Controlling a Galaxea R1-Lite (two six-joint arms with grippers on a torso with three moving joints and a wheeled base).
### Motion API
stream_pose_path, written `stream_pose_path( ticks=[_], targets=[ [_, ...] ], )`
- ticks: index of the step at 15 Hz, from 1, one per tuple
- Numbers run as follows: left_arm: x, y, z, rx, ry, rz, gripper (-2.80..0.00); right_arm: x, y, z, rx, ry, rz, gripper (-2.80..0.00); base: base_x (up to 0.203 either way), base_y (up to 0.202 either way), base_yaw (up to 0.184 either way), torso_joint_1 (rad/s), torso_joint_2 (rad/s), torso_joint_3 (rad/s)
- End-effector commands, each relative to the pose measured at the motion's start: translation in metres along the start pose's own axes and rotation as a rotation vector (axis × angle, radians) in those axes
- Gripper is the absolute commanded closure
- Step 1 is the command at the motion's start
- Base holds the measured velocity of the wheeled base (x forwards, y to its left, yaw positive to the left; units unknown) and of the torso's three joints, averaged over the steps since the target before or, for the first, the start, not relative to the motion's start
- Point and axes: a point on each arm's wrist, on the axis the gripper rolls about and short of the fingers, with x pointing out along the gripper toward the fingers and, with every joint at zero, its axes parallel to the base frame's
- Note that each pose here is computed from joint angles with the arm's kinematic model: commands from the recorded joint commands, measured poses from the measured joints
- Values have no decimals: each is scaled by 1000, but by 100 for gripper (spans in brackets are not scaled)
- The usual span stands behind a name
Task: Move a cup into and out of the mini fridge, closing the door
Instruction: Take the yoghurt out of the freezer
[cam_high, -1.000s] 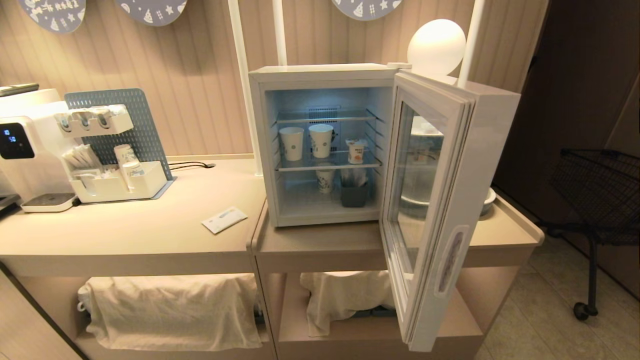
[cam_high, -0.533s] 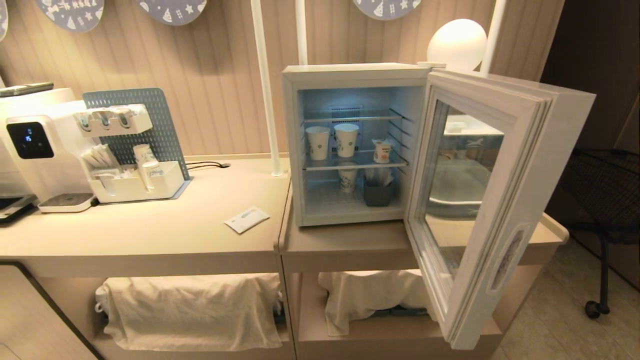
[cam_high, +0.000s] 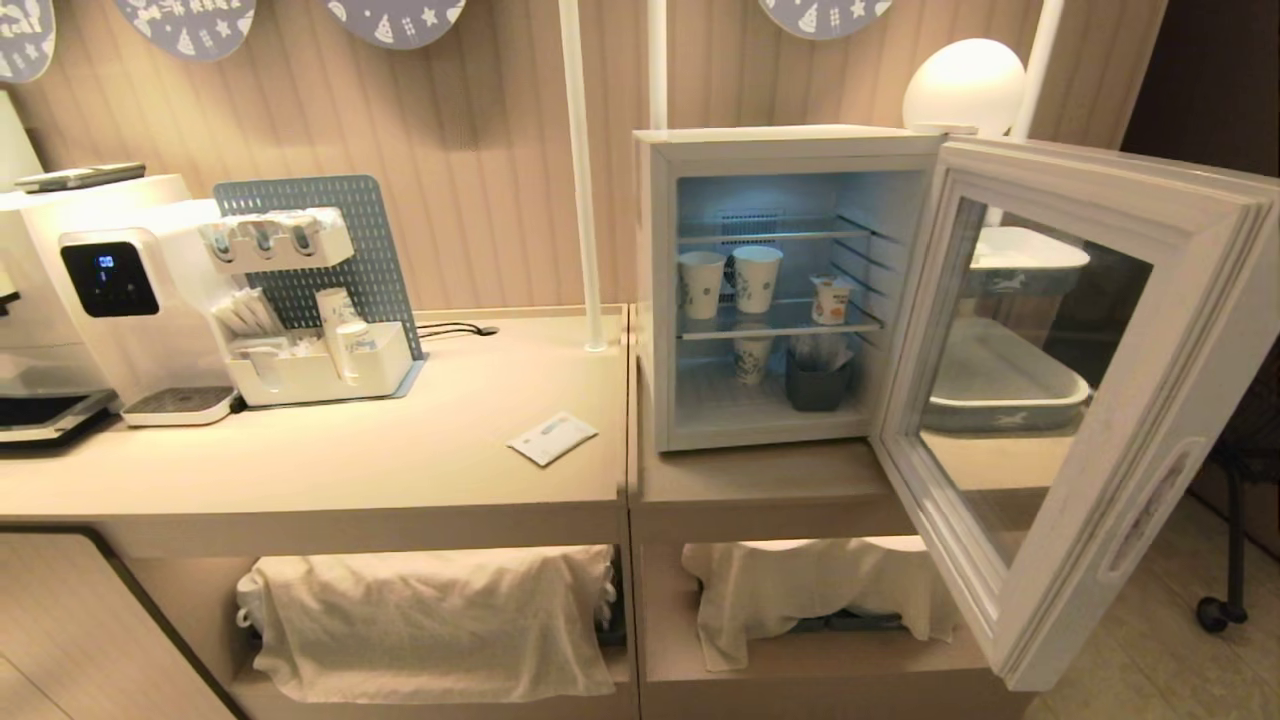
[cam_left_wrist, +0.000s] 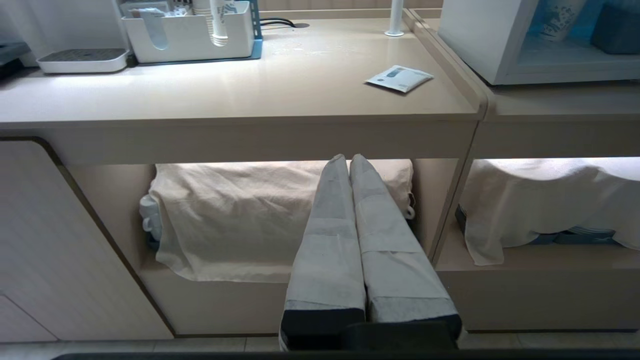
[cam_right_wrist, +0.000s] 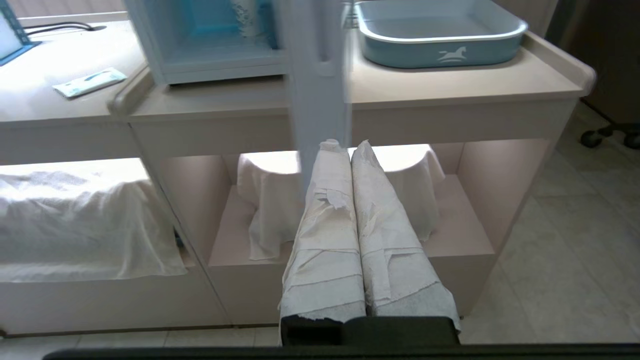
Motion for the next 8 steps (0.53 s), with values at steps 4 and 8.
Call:
stream_pose_path(
  ticks=[4, 8],
  targets=[
    [0, 0, 0, 0, 2, -1, 0, 0, 0, 0, 0, 2, -1, 0, 0, 192, -2, 4, 3, 6],
    [0, 0, 0, -3, 2, 2, 0, 0, 0, 0, 0, 2, -1, 0, 0, 194, 0, 4, 2, 2]
  ],
)
